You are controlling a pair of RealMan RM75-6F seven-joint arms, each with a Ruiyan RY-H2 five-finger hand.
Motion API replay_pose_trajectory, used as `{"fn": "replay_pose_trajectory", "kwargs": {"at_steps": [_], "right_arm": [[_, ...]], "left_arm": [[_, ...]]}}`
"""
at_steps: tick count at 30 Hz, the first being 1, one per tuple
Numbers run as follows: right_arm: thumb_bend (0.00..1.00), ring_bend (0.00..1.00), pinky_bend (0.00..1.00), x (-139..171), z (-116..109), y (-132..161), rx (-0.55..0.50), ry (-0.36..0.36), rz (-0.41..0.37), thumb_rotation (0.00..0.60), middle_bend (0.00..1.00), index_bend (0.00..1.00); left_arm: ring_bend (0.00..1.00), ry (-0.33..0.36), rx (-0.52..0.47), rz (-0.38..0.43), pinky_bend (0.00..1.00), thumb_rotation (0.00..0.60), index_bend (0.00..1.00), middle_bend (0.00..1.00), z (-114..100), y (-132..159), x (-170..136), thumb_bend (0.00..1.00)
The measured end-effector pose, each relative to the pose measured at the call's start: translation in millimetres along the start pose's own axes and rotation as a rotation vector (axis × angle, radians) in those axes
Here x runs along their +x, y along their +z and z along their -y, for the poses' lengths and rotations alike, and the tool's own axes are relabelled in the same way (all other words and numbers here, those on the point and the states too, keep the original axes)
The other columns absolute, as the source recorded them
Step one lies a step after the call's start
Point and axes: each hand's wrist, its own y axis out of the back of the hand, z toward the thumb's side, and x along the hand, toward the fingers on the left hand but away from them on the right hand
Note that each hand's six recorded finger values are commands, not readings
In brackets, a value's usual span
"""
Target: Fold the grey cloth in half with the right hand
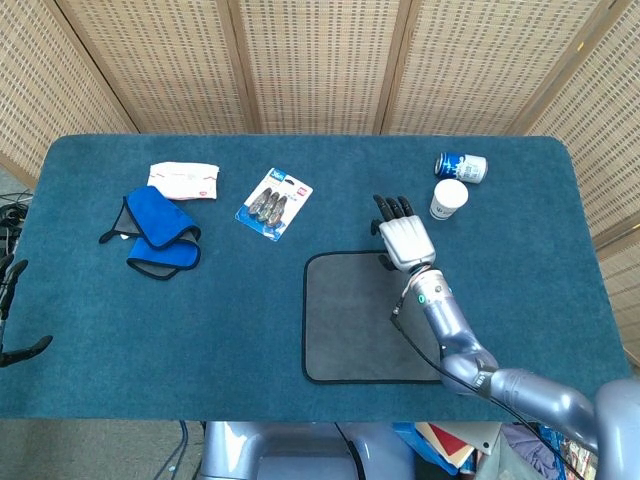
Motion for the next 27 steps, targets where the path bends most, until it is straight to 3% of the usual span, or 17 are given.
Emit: {"fn": "replay_pose_trajectory", "kwargs": {"at_steps": [12, 27], "right_arm": [[0.37, 0.0, 0.0, -29.7, 46.0, 3.5, 0.019, 0.087, 0.066, 0.6, 0.0, 0.38], [0.44, 0.0, 0.0, -36.8, 65.6, -5.2, 0.002, 0.154, 0.107, 0.6, 0.0, 0.41]], "left_arm": [[0.0, -0.014, 0.008, -0.028, 0.0, 0.6, 0.0, 0.0, 3.5, -5.4, 6.6, 0.08], [0.0, -0.023, 0.018, -0.037, 0.0, 0.6, 0.0, 0.0, 7.1, -5.1, 10.3, 0.08]]}}
